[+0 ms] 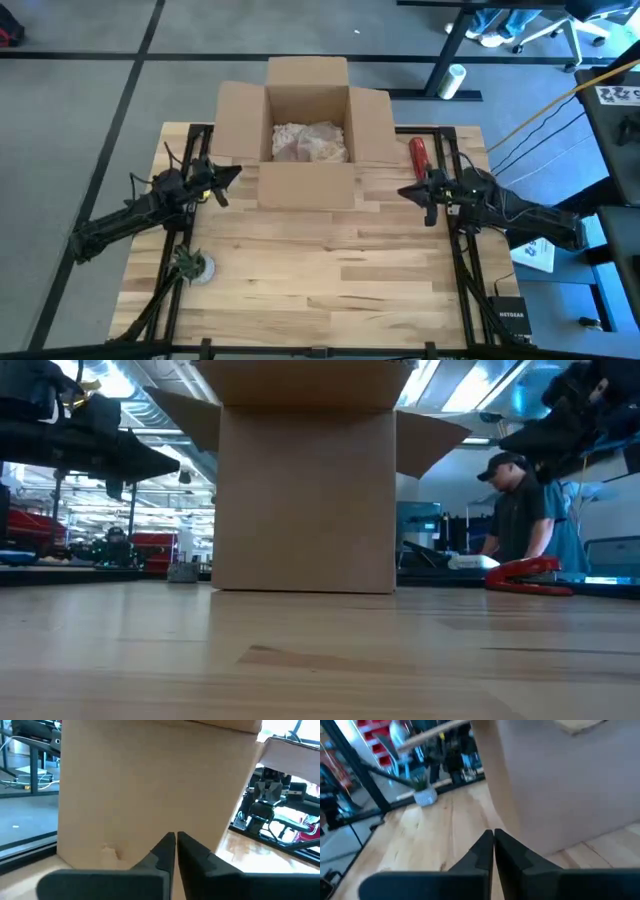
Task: Wrap mug
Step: Return to Home Position
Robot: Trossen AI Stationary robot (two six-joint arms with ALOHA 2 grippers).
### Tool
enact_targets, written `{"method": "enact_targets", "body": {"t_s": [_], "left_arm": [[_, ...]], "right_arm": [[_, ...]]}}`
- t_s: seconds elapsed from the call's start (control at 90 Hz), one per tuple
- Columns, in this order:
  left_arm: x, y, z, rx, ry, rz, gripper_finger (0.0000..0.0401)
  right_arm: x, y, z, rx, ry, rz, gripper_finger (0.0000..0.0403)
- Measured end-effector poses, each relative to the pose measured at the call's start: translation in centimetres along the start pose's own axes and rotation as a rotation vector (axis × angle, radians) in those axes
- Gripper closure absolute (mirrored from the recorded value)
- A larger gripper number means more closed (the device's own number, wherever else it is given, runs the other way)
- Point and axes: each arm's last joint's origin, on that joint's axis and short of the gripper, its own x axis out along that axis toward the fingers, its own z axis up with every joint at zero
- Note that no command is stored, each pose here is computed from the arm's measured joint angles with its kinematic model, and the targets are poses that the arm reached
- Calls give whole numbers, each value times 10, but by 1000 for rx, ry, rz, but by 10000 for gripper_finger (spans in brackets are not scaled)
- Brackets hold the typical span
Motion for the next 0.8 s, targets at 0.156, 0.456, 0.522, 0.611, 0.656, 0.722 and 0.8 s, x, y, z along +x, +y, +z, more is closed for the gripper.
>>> {"method": "enact_targets", "body": {"t_s": [0.156,0.456,0.522,0.611,0.656,0.722,0.8], "left_arm": [[0,0,0,19,-1,0,401],[0,1,0,20,2,7,401],[0,1,0,33,2,5,401],[0,0,0,51,5,0,401],[0,0,0,50,5,0,401],[0,0,0,43,5,0,401],[0,0,0,30,5,-1,401]], "right_arm": [[-2,-5,-11,-17,-94,-78,403],[7,-15,-30,-39,-134,-146,403],[8,-15,-31,-61,-153,-143,403],[8,-15,-31,-88,-160,-135,403],[8,-15,-31,-105,-158,-135,403],[8,-15,-31,-127,-157,-131,403],[8,-14,-31,-149,-154,-119,403]]}}
